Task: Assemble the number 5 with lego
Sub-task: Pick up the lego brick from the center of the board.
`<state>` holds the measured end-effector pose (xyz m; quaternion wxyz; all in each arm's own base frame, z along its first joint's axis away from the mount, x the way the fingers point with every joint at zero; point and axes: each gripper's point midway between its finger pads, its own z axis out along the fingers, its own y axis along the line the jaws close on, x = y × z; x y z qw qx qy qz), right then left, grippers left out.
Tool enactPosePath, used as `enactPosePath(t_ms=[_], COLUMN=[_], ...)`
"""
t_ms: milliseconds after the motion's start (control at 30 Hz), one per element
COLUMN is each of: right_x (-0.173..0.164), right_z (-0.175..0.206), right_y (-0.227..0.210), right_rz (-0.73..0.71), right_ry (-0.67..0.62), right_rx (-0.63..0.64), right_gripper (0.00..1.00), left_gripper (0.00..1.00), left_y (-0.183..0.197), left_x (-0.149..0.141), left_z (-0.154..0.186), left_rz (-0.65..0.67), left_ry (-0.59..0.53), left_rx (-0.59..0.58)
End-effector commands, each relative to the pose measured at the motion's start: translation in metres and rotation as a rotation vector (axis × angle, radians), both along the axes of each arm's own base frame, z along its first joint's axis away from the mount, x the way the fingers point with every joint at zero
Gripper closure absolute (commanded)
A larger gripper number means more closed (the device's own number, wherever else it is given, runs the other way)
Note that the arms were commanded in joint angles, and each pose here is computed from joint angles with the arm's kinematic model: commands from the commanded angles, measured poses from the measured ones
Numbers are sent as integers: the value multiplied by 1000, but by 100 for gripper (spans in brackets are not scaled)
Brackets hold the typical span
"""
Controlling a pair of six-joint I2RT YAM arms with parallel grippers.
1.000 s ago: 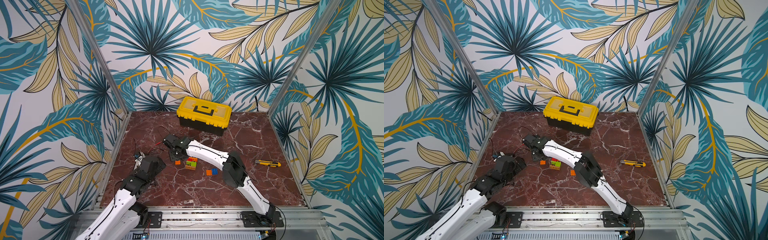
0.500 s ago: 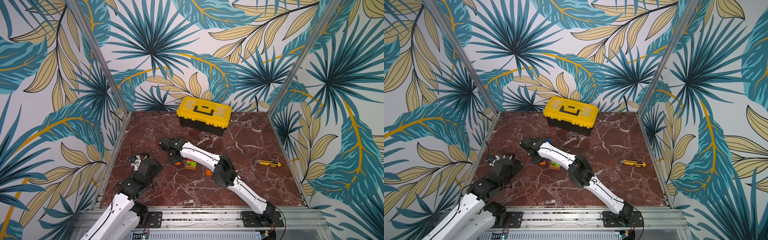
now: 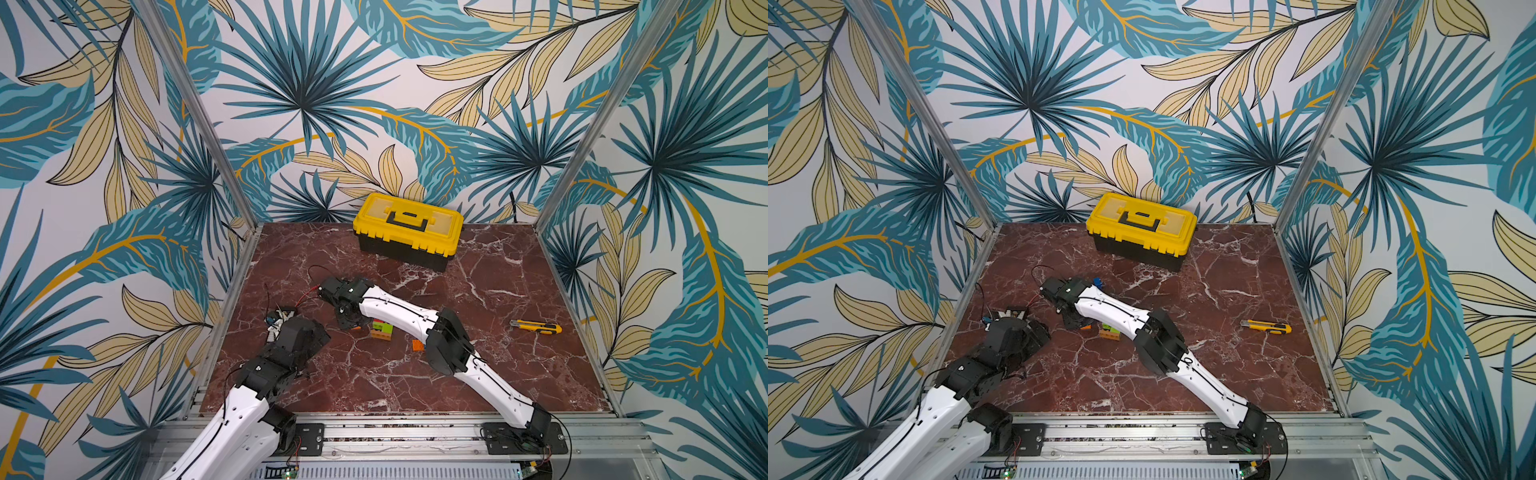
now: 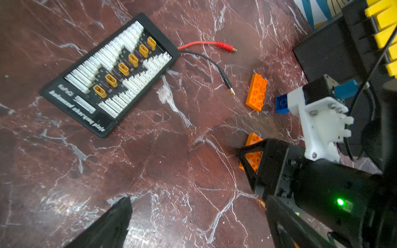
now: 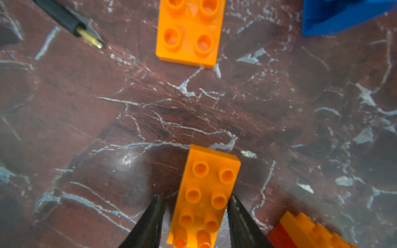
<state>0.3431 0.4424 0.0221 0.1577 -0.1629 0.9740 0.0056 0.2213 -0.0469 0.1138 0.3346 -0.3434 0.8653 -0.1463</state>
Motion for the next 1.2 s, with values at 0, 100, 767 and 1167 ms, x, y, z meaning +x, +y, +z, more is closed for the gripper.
enactPosePath(t_ms=[0, 100, 767, 1167], right_x=[-21, -21, -62, -131], right_z=[-42, -37, 108, 70], right_y=[-25, -25, -52, -158], right_rz=[21, 34, 197, 421], right_ry=[94, 87, -82, -178], right_rx=[-126, -120, 214, 180], right_gripper=[55, 61, 71, 74], left_gripper=[0, 0, 0, 0], left_y=[-4, -4, -34, -114], left_x=[-8, -13, -2, 6], left_z=[-3, -1, 18, 10], left_rz=[-35, -50, -188, -476], left_ry=[34, 38, -65, 1], left_rx=[-17, -19, -125, -303])
